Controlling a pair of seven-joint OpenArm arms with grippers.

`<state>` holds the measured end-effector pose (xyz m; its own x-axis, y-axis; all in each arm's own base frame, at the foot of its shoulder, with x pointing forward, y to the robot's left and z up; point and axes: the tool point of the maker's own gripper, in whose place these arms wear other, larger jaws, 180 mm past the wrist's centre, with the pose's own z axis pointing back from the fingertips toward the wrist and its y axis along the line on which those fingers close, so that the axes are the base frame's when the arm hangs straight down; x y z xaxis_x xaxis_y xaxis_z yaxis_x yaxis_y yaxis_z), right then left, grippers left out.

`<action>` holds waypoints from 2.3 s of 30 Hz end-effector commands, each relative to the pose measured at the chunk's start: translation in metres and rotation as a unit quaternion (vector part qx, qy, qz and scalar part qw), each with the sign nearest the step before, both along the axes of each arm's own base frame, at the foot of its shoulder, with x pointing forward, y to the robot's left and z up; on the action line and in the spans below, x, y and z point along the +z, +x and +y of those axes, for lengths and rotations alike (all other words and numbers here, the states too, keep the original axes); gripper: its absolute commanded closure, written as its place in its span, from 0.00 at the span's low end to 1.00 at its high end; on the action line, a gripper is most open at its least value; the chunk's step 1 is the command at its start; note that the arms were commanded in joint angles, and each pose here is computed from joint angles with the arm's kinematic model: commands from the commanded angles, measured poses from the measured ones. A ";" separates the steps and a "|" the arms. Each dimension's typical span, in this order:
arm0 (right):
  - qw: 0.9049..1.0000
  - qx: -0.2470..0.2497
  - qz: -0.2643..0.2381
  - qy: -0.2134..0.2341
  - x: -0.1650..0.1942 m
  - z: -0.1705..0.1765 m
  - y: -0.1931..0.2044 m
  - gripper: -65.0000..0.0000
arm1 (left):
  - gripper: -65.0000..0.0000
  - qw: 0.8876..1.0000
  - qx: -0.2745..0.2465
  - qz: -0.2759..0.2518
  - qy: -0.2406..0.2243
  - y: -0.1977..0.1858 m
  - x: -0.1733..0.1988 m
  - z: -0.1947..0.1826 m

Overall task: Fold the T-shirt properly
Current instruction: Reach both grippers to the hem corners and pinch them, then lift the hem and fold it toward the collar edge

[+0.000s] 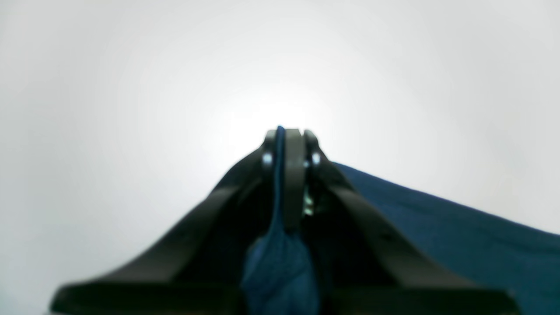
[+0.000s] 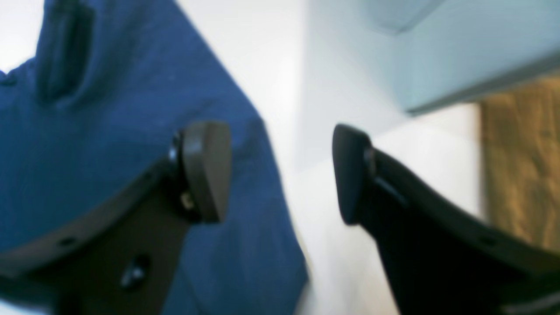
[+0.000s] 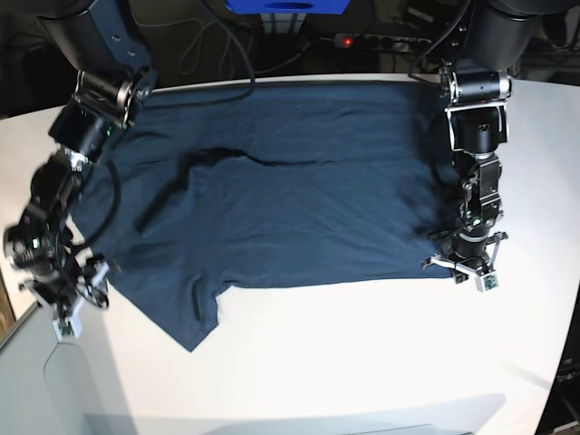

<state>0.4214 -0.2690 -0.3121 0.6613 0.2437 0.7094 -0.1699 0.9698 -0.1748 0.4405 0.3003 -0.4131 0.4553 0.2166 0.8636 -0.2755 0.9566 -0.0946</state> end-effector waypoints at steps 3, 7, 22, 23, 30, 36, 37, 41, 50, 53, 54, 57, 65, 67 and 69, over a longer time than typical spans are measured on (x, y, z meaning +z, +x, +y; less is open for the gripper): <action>0.997 0.018 -0.034 0.065 0.006 0.012 0.044 0.45 | 1.00 1.000 0.003 -0.002 0.006 0.003 0.007 0.006; 0.988 0.013 -0.046 0.144 -0.011 0.021 0.073 0.45 | 1.00 1.000 0.002 0.000 0.009 0.002 0.007 0.007; 0.987 0.009 -0.092 0.132 -0.069 0.037 0.079 0.45 | 1.00 1.000 0.001 0.016 0.012 -0.013 -0.008 0.009; 0.987 0.008 -0.090 0.133 -0.073 0.037 0.076 0.45 | 1.00 1.000 0.001 0.017 0.012 -0.014 -0.009 0.009; 0.988 0.009 -0.082 0.130 -0.081 0.038 0.070 0.45 | 1.00 1.000 0.001 0.019 0.012 -0.015 -0.010 0.008; 0.989 0.008 -0.067 0.131 -0.094 0.040 0.060 0.46 | 1.00 1.000 0.000 0.020 0.012 -0.015 -0.011 0.008; 0.989 0.008 -0.062 0.131 -0.099 0.040 0.056 0.46 | 1.00 1.000 0.000 0.021 0.012 -0.016 -0.012 0.008; 0.990 0.007 -0.054 0.129 -0.106 0.038 0.050 0.50 | 1.00 1.000 0.000 0.024 0.011 -0.017 -0.014 0.007; 0.990 0.006 -0.058 0.128 -0.102 0.037 0.052 1.00 | 1.00 0.999 -0.002 0.029 0.012 -0.023 -0.019 0.006; 0.989 0.004 -0.065 0.130 -0.098 0.036 0.055 1.00 | 1.00 1.000 0.000 0.029 0.011 -0.023 -0.019 0.007; 0.989 0.006 -0.071 0.128 -0.093 0.035 0.058 1.00 | 1.00 1.000 0.000 0.029 0.011 -0.023 -0.019 0.007; 0.988 0.015 -0.102 0.115 -0.073 0.035 0.066 1.00 | 1.00 1.000 0.001 0.027 0.009 -0.023 -0.018 0.007; 0.989 0.026 -0.134 0.059 -0.040 0.022 0.051 1.00 | 1.00 1.000 -0.017 -0.009 0.022 -0.016 0.012 0.000; 0.989 0.021 -0.141 0.048 -0.032 0.016 0.045 1.00 | 1.00 0.999 -0.027 -0.020 0.027 -0.017 0.025 -0.005; 0.988 0.019 -0.145 0.039 -0.027 0.012 0.039 1.00 | 1.00 0.998 -0.035 -0.031 0.032 -0.018 0.034 -0.010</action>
